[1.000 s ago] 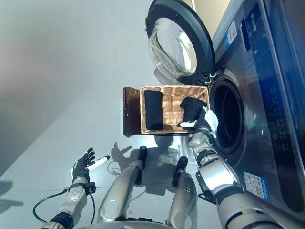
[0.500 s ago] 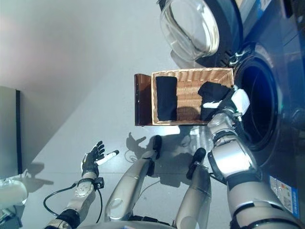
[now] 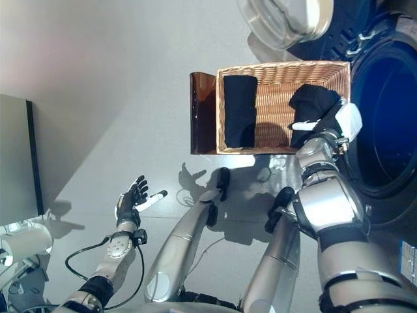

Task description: Pick up the clothes and place them into the washing machine

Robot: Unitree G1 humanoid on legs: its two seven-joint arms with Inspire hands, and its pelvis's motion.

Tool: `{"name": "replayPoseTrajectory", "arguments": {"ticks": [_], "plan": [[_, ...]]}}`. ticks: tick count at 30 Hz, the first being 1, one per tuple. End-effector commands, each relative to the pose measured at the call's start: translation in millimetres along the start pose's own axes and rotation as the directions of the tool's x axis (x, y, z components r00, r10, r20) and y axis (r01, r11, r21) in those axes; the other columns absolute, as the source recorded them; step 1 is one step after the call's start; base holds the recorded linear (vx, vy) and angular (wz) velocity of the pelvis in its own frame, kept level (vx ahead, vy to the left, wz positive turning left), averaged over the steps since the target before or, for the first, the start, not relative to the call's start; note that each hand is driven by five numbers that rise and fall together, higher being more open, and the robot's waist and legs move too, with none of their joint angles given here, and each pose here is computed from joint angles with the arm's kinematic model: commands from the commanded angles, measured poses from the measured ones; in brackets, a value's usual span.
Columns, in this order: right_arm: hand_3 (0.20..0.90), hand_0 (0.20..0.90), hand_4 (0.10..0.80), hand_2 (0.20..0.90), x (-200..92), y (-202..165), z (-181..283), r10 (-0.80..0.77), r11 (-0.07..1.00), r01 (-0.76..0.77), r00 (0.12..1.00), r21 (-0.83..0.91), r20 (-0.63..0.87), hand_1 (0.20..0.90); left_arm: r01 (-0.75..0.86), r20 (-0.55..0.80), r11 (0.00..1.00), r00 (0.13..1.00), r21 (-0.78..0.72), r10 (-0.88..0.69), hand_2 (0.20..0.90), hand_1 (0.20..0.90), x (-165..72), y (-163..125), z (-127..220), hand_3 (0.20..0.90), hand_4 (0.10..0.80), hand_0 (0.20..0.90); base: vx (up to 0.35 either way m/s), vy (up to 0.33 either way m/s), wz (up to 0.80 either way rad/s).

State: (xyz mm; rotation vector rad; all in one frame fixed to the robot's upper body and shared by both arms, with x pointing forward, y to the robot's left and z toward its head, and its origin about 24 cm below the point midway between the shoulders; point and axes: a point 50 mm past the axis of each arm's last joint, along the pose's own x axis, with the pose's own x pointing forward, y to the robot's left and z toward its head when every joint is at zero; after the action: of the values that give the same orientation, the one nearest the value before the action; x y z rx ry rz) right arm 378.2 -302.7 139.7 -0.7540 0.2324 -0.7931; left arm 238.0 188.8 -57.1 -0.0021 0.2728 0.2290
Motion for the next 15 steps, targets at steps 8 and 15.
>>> {"name": "replayPoseTrajectory", "arguments": {"ticks": [8,15], "plan": [[0.200,0.200,0.300,0.200,26.6,-61.8,27.4,-0.157,0.987,0.158,0.984,-0.007,0.082,0.200,-0.074,0.106,0.997,0.991,-0.018,0.076,0.900,0.900,3.4,16.7,18.7,0.900,0.800,0.900,-0.020,0.005,0.10],[0.200,0.200,0.300,0.200,25.2,-60.1,33.2,-0.162,0.986,0.164,0.982,-0.009,0.099,0.200,-0.086,0.106,0.996,0.990,-0.029,0.088,0.900,0.900,2.8,18.2,18.4,0.900,0.800,0.900,-0.004,0.003,0.01]]}}
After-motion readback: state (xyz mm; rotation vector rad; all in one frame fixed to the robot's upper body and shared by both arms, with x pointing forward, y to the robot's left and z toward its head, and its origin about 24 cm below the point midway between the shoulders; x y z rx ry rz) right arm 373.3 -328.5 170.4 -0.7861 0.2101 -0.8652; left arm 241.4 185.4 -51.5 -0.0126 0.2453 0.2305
